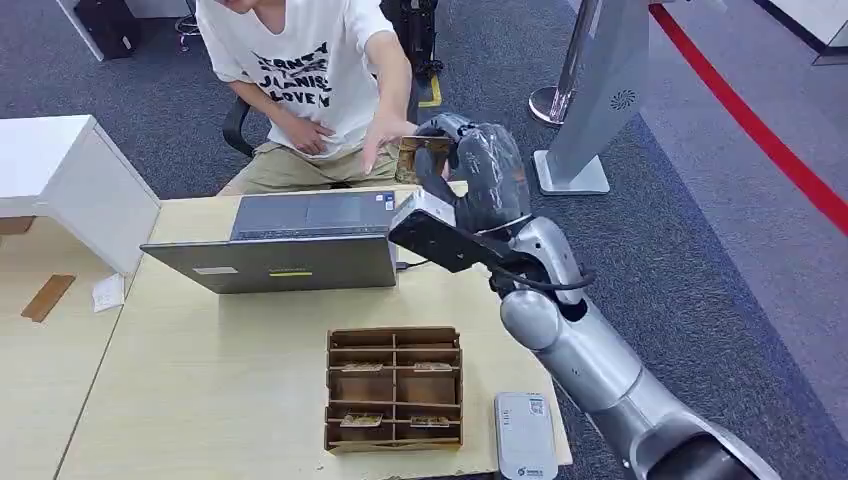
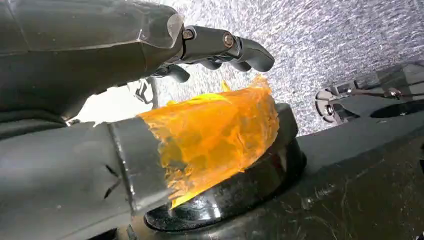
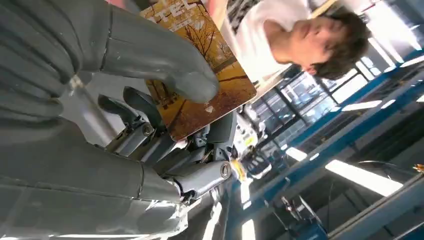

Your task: Pass the card to the sensor for recognition and then transmit it.

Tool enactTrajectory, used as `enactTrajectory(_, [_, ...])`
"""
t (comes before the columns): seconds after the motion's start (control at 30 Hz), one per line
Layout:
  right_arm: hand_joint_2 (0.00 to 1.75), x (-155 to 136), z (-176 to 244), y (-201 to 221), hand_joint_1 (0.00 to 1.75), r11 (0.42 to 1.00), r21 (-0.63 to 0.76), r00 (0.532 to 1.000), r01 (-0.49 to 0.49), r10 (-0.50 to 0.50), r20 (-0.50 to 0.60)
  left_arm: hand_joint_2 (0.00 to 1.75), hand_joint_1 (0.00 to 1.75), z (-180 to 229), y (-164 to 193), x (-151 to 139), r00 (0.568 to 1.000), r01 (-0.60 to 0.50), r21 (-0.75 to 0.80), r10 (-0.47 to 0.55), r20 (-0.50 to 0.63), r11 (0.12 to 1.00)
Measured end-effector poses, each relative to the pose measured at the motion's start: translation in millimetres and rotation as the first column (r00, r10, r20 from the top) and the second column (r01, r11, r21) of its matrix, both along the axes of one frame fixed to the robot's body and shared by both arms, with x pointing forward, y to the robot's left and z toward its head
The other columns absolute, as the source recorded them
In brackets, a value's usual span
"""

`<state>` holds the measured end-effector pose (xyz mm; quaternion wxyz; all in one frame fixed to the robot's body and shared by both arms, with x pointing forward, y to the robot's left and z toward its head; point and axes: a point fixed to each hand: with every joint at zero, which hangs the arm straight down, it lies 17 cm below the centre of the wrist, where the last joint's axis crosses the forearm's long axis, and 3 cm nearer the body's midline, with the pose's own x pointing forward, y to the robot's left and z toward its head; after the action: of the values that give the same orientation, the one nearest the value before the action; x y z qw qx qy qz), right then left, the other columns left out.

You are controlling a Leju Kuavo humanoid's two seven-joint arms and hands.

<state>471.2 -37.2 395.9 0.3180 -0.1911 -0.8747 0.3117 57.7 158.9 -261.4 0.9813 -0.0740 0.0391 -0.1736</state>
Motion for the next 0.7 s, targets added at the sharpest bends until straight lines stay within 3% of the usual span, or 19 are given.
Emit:
enactTrajectory(0.4, [1.75, 26, -25, 49, 1.75, 0.966, -0.225, 0.991, 0.127, -0.117, 0.058, 0.00, 0.00, 3, -3, 9, 0.998, 0.066, -0.036, -0.065, 0.024, 0.997])
enactTrajectory(0.43, [1.75, 26, -30, 51, 0.42, 0.963, -0.238, 0.991, 0.129, -0.119, 0.058, 0.00, 0.00, 3, -3, 9, 0.997, 0.067, -0.037, -0.066, 0.025, 0.997])
enactTrajectory(0.47, [1.75, 27, -36, 54, 0.00, 0.957, -0.258, 0.991, 0.133, -0.122, 0.057, 0.00, 0.00, 3, -3, 9, 0.997, 0.067, -0.036, -0.067, 0.025, 0.997])
enactTrajectory(0.7, [1.75, 32, -80, 67, 0.00, 0.919, -0.374, 0.991, 0.124, -0.136, -0.007, 0.00, 0.00, 3, -3, 9, 0.998, 0.054, -0.037, -0.053, 0.025, 0.998])
